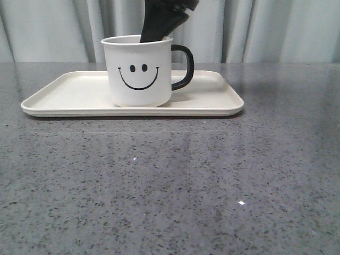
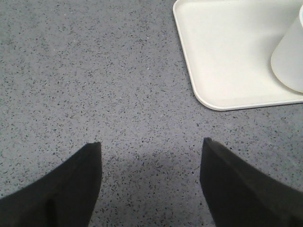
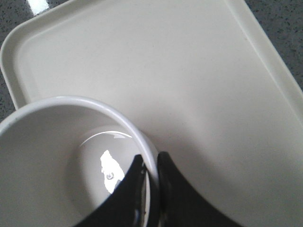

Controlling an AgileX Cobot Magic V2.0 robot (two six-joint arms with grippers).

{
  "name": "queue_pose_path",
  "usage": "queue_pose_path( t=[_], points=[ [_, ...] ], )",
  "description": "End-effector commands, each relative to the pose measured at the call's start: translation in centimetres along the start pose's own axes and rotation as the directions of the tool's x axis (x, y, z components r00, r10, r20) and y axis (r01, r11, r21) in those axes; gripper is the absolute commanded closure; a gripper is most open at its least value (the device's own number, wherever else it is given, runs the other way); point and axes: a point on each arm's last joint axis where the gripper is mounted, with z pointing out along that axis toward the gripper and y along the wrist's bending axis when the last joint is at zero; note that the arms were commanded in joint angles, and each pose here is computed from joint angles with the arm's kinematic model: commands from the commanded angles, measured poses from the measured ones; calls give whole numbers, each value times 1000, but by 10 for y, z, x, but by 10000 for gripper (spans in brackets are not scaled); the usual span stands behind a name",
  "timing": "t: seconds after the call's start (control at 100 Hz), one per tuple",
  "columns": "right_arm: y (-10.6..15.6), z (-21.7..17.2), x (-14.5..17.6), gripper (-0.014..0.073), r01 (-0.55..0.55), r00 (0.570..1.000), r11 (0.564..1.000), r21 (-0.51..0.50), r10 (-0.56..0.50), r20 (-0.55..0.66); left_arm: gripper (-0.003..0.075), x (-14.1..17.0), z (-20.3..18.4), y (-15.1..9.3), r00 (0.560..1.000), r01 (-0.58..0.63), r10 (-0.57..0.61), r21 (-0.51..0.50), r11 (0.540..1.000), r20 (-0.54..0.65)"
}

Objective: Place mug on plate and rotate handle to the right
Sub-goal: 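Set the turned mug back on the tray and release with the right gripper, then raise the right gripper out of the mug and withdraw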

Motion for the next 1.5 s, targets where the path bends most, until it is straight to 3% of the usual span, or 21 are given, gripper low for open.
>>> queue_pose_path(
  t=[0.0, 0.61, 0.75, 1.02, 1.21, 1.49],
  points=[
    [10, -34, -16, 657, 34, 993, 999, 37, -38, 113, 279, -11, -7, -1, 996, 15, -16, 8, 1000, 90],
    [5, -24, -14, 652, 24, 995, 999, 30, -27, 100, 279, -11, -7, -1, 996, 15, -16, 8, 1000, 89],
    [5, -24, -13, 555, 22, 995, 999, 30, -25, 98, 279, -11, -7, -1, 996, 15, -16, 8, 1000, 89],
    [4, -29, -15, 167, -17, 992, 999, 46, 12, 124, 279, -11, -7, -1, 996, 15, -16, 8, 1000, 89],
    [5, -61, -19, 135, -64, 979, 994, 93, 45, 197, 279, -11, -7, -1, 996, 15, -16, 8, 1000, 89],
    [13, -156, -11, 136, -147, 947, 961, 234, 69, 313, 279, -11, -7, -1, 996, 15, -16, 8, 1000, 89]
  ],
)
